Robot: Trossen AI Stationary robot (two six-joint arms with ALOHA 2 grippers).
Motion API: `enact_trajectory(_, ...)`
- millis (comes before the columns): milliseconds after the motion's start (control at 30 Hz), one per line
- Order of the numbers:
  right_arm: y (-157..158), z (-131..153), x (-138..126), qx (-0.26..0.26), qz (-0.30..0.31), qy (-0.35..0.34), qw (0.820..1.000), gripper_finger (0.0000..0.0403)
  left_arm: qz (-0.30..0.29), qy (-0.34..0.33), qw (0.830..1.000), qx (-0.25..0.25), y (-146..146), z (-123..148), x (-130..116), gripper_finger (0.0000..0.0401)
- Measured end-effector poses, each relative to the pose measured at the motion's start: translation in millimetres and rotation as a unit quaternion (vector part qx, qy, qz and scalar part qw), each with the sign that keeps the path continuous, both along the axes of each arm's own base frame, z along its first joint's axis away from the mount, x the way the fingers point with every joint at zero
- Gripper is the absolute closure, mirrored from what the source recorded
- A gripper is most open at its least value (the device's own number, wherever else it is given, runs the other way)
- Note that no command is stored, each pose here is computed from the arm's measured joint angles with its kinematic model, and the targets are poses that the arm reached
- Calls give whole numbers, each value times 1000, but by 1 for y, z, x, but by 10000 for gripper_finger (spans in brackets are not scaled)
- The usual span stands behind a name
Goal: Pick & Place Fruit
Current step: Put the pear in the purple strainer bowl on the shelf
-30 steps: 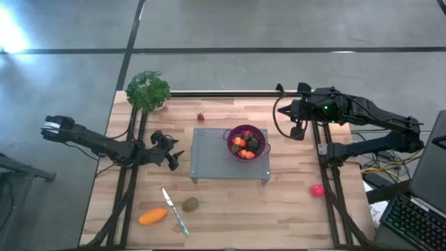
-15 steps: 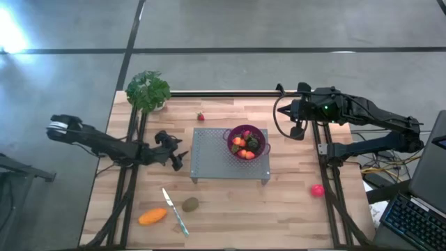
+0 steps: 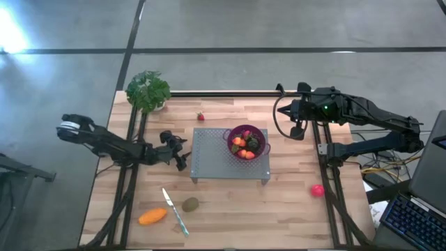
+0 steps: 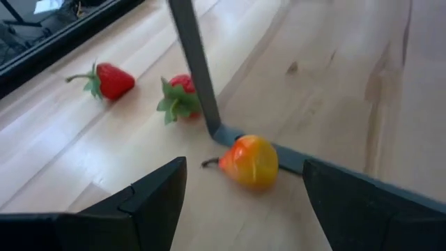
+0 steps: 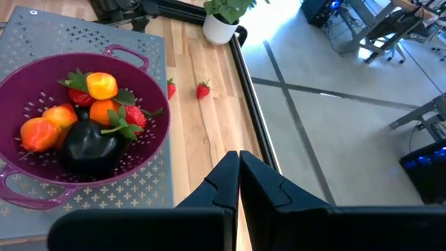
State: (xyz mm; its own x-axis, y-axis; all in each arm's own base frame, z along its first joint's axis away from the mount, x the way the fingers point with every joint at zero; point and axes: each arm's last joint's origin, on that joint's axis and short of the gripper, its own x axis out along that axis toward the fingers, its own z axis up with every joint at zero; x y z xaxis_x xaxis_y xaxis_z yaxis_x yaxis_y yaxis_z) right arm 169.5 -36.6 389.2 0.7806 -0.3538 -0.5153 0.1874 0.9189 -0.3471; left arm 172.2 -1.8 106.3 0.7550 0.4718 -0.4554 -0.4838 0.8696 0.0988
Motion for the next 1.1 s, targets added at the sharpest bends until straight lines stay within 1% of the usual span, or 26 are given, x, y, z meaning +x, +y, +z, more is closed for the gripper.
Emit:
enact_trajectory(167,0,0,0,2,-1,0,1000,394,-2,10,1000,7,1,-3,4,110)
enact_trajectory(400,0,0,0,2,-1,1,1000,394,-4,23,1000,-3,5,-5,15,110)
enact_trajectory(600,0,0,0,6,-4,-1,1000,394,7,28,1000,-3,9,-8,22,110)
enact_trajectory(833,0,0,0,6,-4,-1,1000,394,9,39,999,-17,15,-12,24,110)
enact_trajectory(1100,0,0,0,6,-4,-1,1000,394,14,38,999,-17,17,-13,28,110)
